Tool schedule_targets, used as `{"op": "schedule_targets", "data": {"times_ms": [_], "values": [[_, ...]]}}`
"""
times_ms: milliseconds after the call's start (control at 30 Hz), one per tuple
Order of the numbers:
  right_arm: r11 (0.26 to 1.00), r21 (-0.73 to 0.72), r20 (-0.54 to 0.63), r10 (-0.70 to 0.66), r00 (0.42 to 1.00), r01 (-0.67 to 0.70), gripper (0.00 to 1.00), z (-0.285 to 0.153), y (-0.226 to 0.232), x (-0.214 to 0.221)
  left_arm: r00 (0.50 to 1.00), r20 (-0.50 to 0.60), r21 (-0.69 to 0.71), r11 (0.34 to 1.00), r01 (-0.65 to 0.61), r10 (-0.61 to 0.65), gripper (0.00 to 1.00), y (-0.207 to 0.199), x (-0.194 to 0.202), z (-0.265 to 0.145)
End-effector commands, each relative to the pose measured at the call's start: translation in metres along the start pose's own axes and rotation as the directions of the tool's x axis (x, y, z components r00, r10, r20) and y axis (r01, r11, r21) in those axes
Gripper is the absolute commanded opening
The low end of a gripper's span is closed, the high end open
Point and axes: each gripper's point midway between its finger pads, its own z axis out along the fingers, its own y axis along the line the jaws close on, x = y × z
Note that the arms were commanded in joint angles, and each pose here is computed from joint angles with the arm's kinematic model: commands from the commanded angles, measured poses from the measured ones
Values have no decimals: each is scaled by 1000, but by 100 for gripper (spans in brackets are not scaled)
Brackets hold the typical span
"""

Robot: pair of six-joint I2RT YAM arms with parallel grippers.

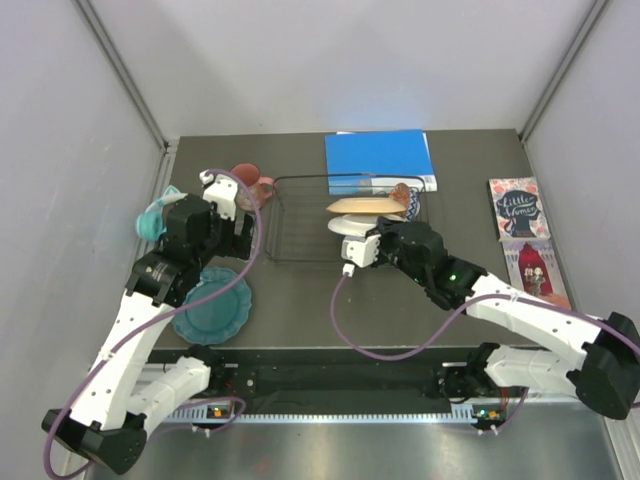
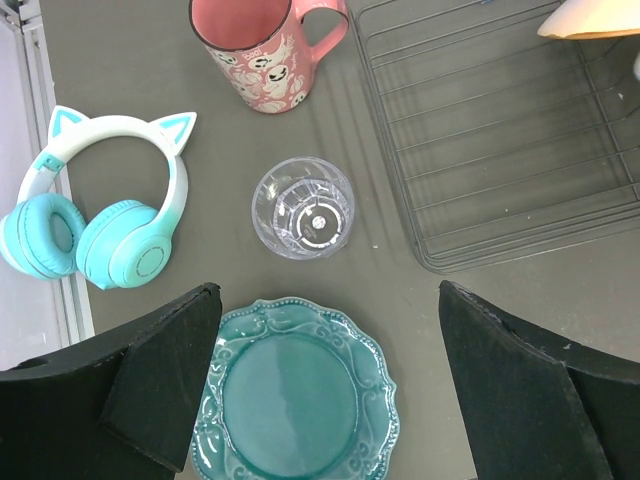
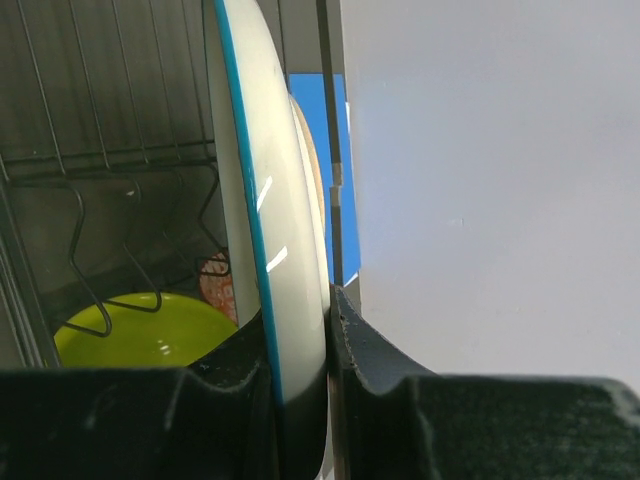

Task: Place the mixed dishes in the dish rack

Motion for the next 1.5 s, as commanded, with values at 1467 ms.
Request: {"op": "schedule_targets", "data": {"times_ms": [1467], "values": [[981,191,35,37,999,-43,0,21,-71,2,997,60,3,999,37,-37,94,2,-9,5]]}}
